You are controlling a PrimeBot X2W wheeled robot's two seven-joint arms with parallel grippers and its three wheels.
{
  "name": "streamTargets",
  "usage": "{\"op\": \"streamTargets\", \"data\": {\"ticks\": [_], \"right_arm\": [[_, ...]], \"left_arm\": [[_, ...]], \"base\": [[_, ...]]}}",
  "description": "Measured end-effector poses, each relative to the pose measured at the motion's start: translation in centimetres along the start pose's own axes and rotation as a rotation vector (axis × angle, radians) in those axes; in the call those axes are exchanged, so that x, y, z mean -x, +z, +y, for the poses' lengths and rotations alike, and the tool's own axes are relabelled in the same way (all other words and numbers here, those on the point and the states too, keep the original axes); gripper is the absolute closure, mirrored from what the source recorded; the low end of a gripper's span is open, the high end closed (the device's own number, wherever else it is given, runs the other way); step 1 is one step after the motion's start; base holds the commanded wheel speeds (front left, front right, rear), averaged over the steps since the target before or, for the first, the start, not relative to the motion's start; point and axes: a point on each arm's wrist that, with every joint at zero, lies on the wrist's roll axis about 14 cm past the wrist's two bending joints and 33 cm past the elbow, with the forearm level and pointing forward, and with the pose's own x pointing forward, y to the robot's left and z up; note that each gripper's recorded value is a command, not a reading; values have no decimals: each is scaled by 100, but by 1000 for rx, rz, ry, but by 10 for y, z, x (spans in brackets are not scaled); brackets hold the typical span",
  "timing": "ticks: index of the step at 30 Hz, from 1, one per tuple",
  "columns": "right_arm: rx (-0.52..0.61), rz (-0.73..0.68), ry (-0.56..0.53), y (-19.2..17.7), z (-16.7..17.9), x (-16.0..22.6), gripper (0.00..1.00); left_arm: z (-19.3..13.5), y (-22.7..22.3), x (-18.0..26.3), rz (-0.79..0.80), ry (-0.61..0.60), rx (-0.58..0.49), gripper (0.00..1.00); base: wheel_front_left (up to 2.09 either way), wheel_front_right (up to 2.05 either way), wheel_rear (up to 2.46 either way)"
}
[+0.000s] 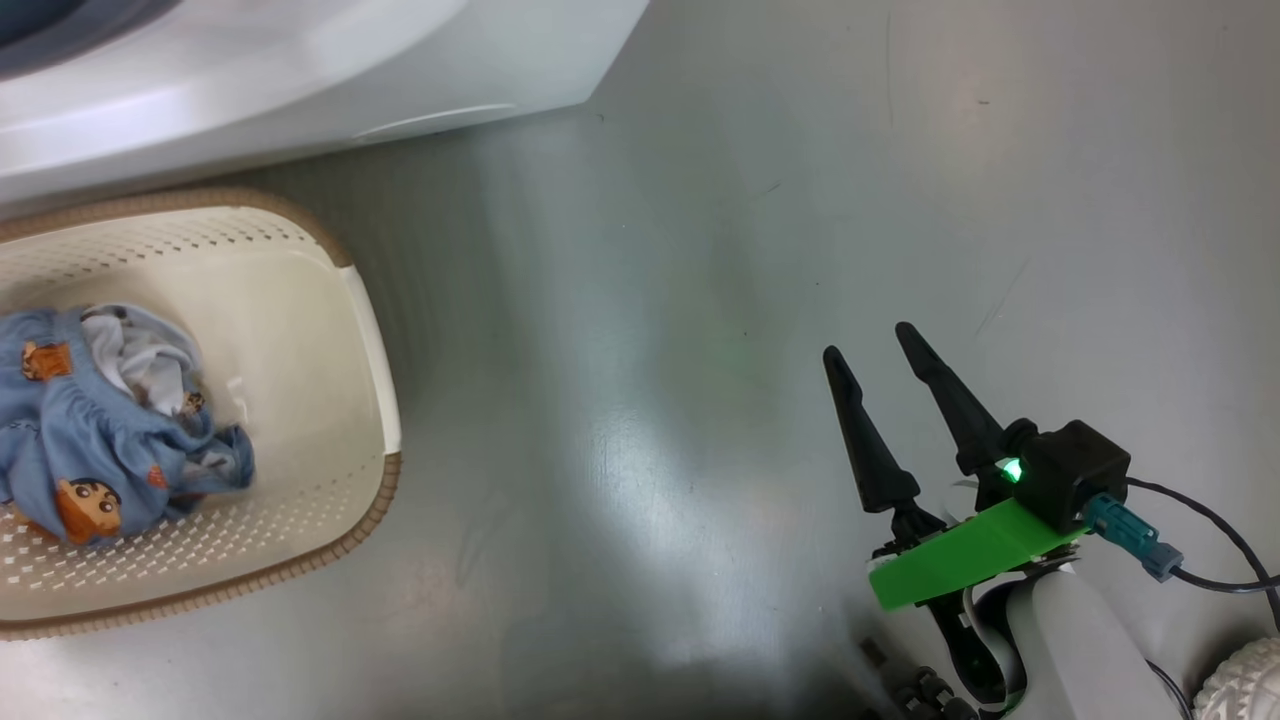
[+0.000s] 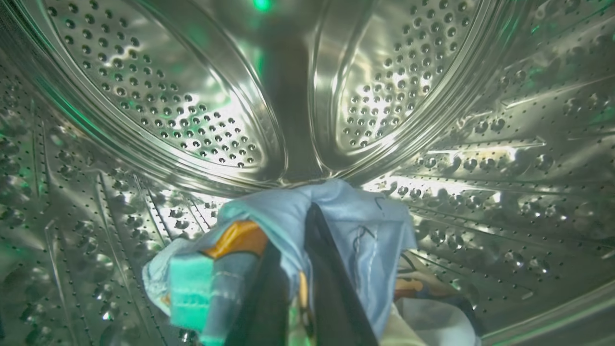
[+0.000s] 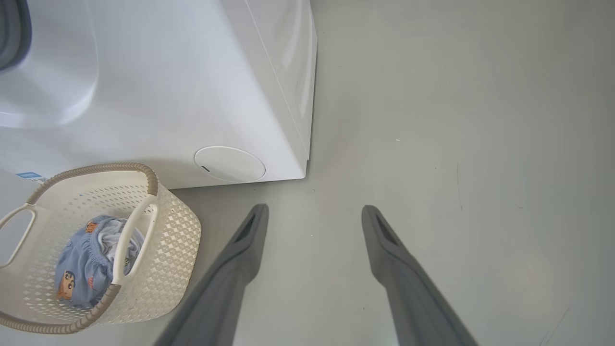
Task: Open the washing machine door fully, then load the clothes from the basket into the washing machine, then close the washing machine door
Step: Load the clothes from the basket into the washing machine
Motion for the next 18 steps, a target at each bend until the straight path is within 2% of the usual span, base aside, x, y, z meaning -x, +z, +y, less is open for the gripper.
{"op": "streamTargets", "data": {"ticks": [7,13,14,15,16,17,18], "right_arm": [[1,7,-4,-2,-1,1,0],[2,7,-7,-2,-2,1,0],[2,6,-6,-1,-2,2,0],[2,4,-6,-1,-2,2,0],[2,3,-5,0,-2,2,0],[3,1,-5,1,-1,2,0],[3,-2,-5,2,-1,3,0]], "left_arm": [[-5,-28,1,139,-14,29,100],[0,-24,-1,126,-11,19,100],[0,-22,-1,120,-10,17,95],[1,-20,-1,110,-9,15,75],[1,-19,-1,103,-8,15,27],[1,-17,0,97,-4,22,0],[1,-14,0,91,-3,25,0]], "base": [[0,0,0],[0,0,0],[0,0,0],[0,0,0],[0,0,0],[0,0,0],[0,0,0]]}}
